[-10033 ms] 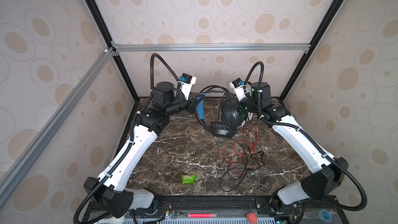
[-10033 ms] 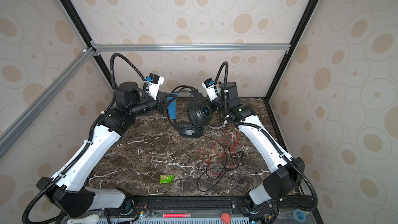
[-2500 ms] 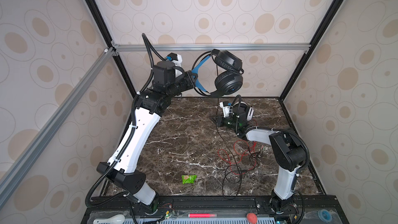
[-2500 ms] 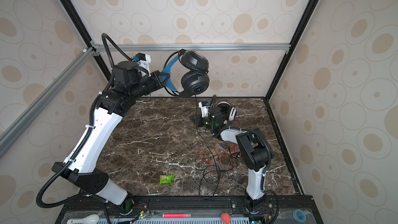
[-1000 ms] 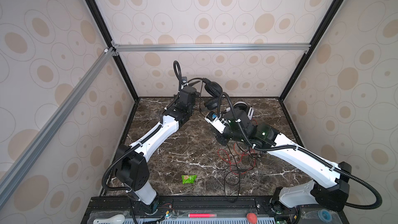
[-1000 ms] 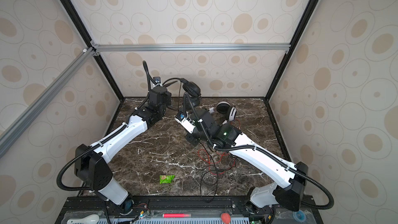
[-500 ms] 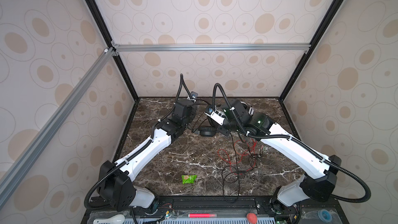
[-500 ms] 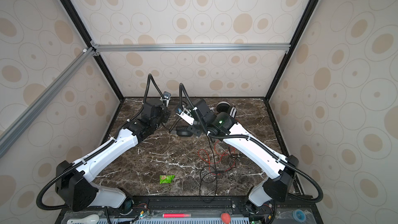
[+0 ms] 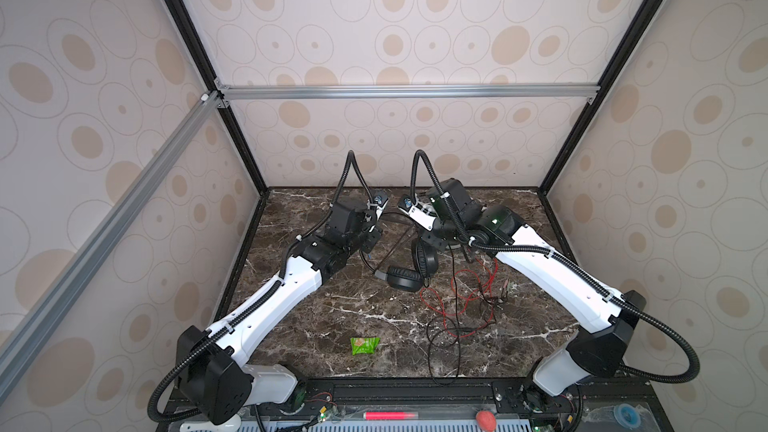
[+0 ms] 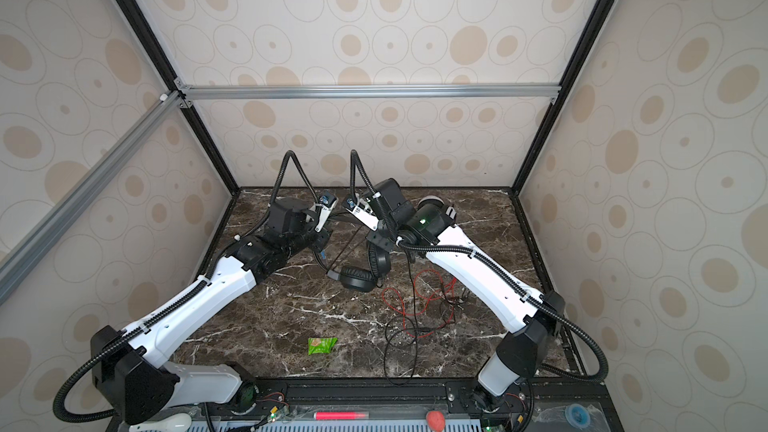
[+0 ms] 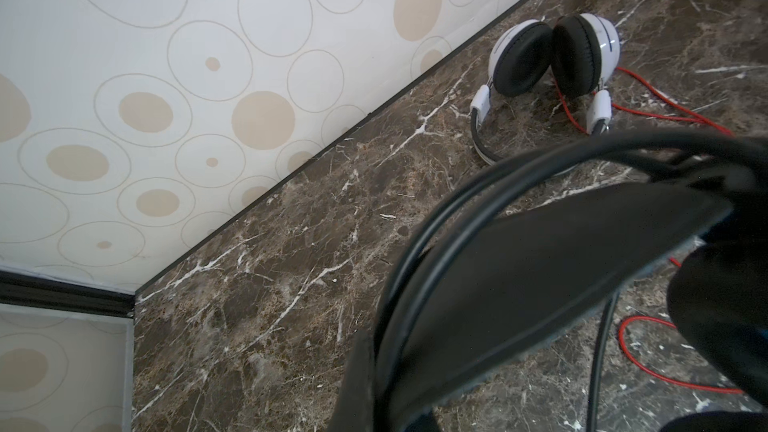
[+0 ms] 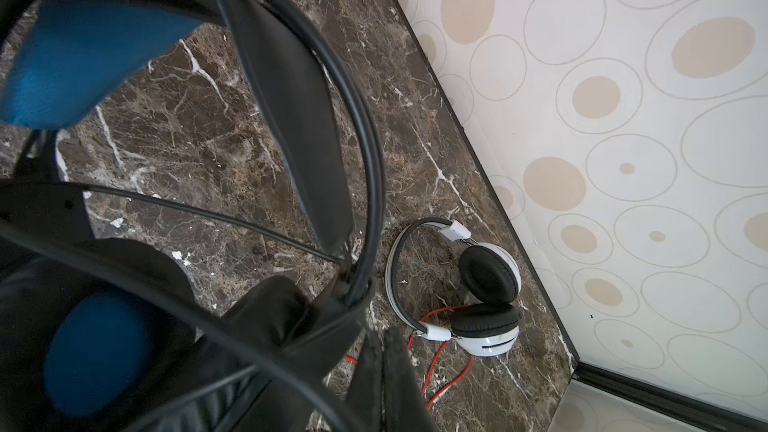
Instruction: Wrap the headphones
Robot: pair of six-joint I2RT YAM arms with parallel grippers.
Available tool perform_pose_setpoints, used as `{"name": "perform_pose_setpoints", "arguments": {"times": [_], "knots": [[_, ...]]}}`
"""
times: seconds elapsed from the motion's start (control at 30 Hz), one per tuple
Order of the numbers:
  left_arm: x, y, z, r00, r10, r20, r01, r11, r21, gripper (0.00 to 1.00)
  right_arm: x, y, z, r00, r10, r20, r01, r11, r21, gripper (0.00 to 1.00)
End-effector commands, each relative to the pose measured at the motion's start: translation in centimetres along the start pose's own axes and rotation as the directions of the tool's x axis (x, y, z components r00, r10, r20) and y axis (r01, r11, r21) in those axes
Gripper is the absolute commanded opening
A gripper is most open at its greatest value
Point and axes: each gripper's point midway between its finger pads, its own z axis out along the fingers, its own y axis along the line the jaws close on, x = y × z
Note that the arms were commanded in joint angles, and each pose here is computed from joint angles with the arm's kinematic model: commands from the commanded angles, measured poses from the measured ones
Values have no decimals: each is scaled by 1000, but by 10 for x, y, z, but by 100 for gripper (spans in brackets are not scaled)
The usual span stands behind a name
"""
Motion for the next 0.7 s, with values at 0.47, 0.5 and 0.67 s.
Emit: {"name": "perform_pose_setpoints", "arguments": {"times": [0.47, 0.5, 0.67], "knots": [[-53, -3, -45, 984, -63, 165, 47, 994, 98, 0, 24, -41, 7, 983, 183, 30, -183, 983, -1, 11], [-57, -3, -48, 982, -71, 175, 53, 993, 106, 0, 23, -42, 8, 979, 198, 40, -197, 980, -8, 11], [-89, 0, -67, 956, -139, 259, 101, 983, 155, 0, 26, -49, 9, 949, 298, 97, -297, 954, -33, 13]]}}
